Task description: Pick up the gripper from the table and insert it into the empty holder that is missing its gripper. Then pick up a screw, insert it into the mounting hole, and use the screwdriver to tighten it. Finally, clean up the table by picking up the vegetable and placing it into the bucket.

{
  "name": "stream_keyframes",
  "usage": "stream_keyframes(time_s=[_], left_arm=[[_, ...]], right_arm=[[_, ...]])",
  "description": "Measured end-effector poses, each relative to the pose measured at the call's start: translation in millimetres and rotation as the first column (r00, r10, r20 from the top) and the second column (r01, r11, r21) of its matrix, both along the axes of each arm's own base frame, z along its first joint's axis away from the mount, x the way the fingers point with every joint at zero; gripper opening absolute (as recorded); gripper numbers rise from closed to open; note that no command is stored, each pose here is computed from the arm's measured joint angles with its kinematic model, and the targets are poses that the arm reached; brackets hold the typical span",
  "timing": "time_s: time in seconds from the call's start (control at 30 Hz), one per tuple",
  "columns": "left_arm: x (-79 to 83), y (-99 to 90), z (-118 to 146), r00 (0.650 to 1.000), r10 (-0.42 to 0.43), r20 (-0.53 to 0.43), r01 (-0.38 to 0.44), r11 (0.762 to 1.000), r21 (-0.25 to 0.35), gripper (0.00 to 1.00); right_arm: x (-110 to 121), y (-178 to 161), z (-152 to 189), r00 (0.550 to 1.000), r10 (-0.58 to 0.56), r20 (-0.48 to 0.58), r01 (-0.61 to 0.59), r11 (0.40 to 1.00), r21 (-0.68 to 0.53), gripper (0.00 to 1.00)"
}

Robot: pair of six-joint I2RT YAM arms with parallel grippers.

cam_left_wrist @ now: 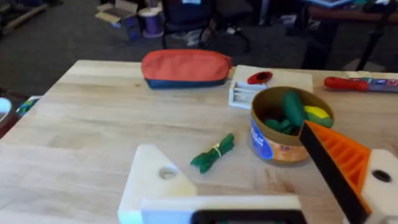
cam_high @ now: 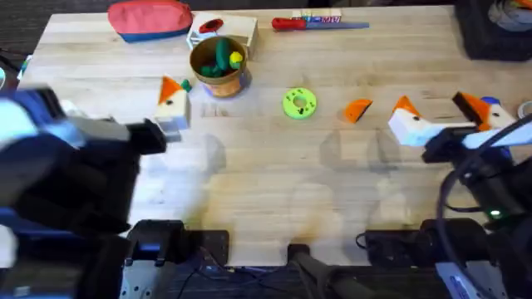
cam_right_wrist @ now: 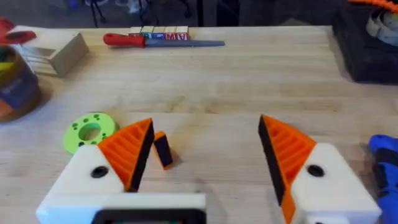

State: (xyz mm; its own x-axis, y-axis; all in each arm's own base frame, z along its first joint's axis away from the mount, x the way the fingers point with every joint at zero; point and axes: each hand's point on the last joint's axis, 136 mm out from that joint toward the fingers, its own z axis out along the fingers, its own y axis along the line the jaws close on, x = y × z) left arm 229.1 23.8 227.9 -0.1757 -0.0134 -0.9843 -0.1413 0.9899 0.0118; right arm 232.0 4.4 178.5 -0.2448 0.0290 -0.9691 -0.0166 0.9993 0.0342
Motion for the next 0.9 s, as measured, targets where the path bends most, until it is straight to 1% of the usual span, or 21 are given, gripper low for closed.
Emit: stream_keyframes(time_s=[0.07, 0.1, 0.13, 0.2, 0.27, 0.37, 0.43, 0.5, 0.57, 0.6, 0.67, 0.7, 0.77, 0.9], left_arm=[[-0.1, 6.9, 13, 0.995, 0.040, -0.091, -0.039, 0.999, 0.009, 0.991], [1.8, 8.9, 16, 0.990, 0.052, -0.130, -0.051, 0.999, 0.014, 0.991], [5.1, 10.6, 16, 0.980, 0.063, -0.190, -0.060, 0.998, 0.020, 0.991], [16.8, 11.8, 14, 0.955, 0.071, -0.290, -0.065, 0.997, 0.029, 0.991], [32.2, 11.1, 9, 0.932, 0.068, -0.357, -0.060, 0.998, 0.033, 0.991], [53.0, 8.5, -1, 0.899, 0.054, -0.435, -0.046, 0.999, 0.027, 0.991], [62.7, 9.3, -12, 0.879, 0.061, -0.474, -0.062, 0.998, 0.013, 0.991], [69.6, 17.7, -22, 0.863, 0.101, -0.496, -0.135, 0.990, -0.032, 0.991], [74.6, 32.5, -35, 0.840, 0.157, -0.519, -0.235, 0.968, -0.087, 0.991], [77.6, 41.3, -42, 0.826, 0.184, -0.532, -0.283, 0.953, -0.111, 0.991], [83.0, 55.9, -57, 0.798, 0.212, -0.564, -0.341, 0.931, -0.131, 0.974], [85.8, 59.8, -64, 0.788, 0.211, -0.578, -0.347, 0.928, -0.134, 0.904], [90.7, 62.7, -79, 0.767, 0.188, -0.613, -0.330, 0.935, -0.127, 0.707], [93.0, 54.3, -97, 0.735, 0.111, -0.669, -0.229, 0.969, -0.091, 0.076]], right_arm=[[-2, 0, 16, 0.999, 0.000, -0.046, 0.000, 1.000, 0.000, 0.991], [-2, 0, 22, 0.998, 0.001, -0.067, -0.001, 1.000, 0.001, 0.992], [-1, 0, 28, 0.995, 0.002, -0.095, -0.002, 1.000, 0.001, 0.990], [3, 1, 39, 0.990, 0.003, -0.140, -0.003, 1.000, 0.001, 0.990], [9, 1, 49, 0.987, 0.006, -0.162, -0.006, 1.000, 0.002, 0.991], [20, 1, 59, 0.984, 0.007, -0.179, -0.006, 1.000, 0.003, 0.991], [25, 1, 61, 0.983, 0.007, -0.184, -0.006, 1.000, 0.003, 0.990], [28, 1, 57, 0.979, 0.006, -0.203, -0.006, 1.000, 0.003, 0.990], [29, 1, 53, 0.976, 0.006, -0.219, -0.006, 1.000, 0.003, 0.990], [30, 1, 52, 0.974, 0.006, -0.225, -0.006, 1.000, 0.003, 0.990], [31, 1, 50, 0.973, 0.006, -0.231, -0.006, 1.000, 0.002, 0.990], [31, 1, 50, 0.972, 0.006, -0.233, -0.006, 1.000, 0.002, 0.990], [31, 1, 50, 0.973, 0.006, -0.232, -0.006, 1.000, 0.001, 0.990], [31, 1, 50, 0.973, 0.007, -0.232, -0.008, 1.000, -0.002, 0.990]])
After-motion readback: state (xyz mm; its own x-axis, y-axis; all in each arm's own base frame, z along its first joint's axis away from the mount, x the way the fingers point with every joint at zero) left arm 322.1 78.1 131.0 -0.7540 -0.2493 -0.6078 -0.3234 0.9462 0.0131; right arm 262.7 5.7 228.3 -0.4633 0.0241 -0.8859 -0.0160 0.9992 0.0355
